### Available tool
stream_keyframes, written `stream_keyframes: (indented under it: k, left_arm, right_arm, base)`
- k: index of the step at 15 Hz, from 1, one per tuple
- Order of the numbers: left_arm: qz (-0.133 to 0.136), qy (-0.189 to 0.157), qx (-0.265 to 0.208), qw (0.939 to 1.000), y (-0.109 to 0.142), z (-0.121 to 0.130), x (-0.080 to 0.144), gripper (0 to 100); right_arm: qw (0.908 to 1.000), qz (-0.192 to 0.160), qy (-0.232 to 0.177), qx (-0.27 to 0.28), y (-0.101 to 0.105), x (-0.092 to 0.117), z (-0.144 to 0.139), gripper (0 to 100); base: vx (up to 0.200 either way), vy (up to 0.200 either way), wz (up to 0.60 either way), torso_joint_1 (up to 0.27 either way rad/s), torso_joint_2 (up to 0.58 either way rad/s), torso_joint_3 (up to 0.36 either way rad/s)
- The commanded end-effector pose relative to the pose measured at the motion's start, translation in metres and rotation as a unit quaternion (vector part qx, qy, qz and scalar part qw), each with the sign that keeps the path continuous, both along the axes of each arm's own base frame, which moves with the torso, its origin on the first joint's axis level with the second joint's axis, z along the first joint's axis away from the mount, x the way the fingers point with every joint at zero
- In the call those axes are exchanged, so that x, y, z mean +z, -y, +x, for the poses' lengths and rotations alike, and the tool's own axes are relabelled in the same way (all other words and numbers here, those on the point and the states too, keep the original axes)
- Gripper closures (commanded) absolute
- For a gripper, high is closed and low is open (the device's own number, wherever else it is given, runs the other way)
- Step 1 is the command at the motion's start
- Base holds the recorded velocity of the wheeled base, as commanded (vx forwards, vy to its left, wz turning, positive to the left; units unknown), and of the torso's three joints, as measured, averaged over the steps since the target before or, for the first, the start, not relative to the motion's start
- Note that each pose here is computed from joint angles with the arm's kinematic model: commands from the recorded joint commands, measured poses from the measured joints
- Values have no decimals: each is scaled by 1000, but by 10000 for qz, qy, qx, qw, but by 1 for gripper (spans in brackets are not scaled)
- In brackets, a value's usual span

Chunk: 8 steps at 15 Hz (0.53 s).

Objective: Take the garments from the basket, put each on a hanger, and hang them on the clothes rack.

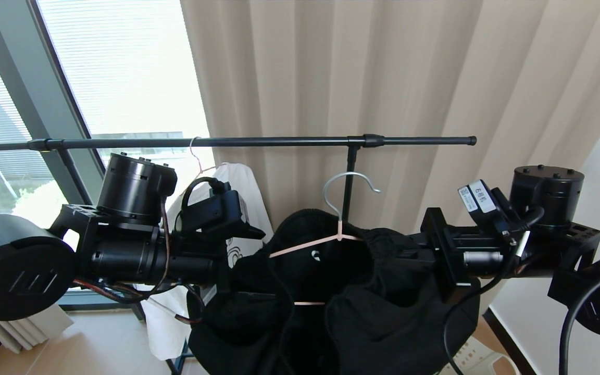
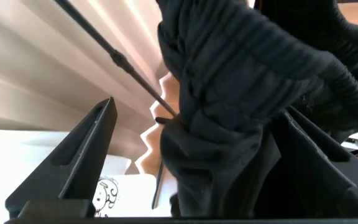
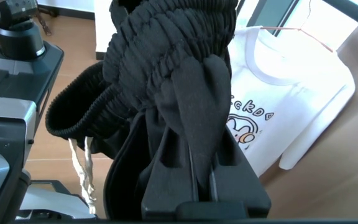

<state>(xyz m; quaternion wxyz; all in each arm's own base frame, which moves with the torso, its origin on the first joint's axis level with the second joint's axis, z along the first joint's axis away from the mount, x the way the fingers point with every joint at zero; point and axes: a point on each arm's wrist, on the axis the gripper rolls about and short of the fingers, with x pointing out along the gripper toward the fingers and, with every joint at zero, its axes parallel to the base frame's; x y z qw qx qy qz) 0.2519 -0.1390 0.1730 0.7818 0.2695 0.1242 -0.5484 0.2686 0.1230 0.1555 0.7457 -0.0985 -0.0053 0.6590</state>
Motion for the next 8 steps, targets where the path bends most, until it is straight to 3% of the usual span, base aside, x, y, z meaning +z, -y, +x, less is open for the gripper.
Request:
stream_keyframes:
  k: [1, 7, 8]
  left_arm:
    - [40, -82, -69, 9999, 6, 3, -6, 0]
    - [34, -81, -134, 9999, 12, 5, -7, 0]
    - [37, -75, -138, 9999, 11, 4, -6, 100]
  right_arm:
    - [10000, 14, 41, 28, 0, 2, -4, 100]
    - [9999, 48, 61, 124, 1, 5, -7, 100]
    - [9999, 48, 61, 147, 0, 5, -7, 100]
  base:
    - [0, 0, 0, 0, 0, 0]
    - [0, 0, 0, 0, 0, 0]
    - [0, 0, 0, 0, 0, 0]
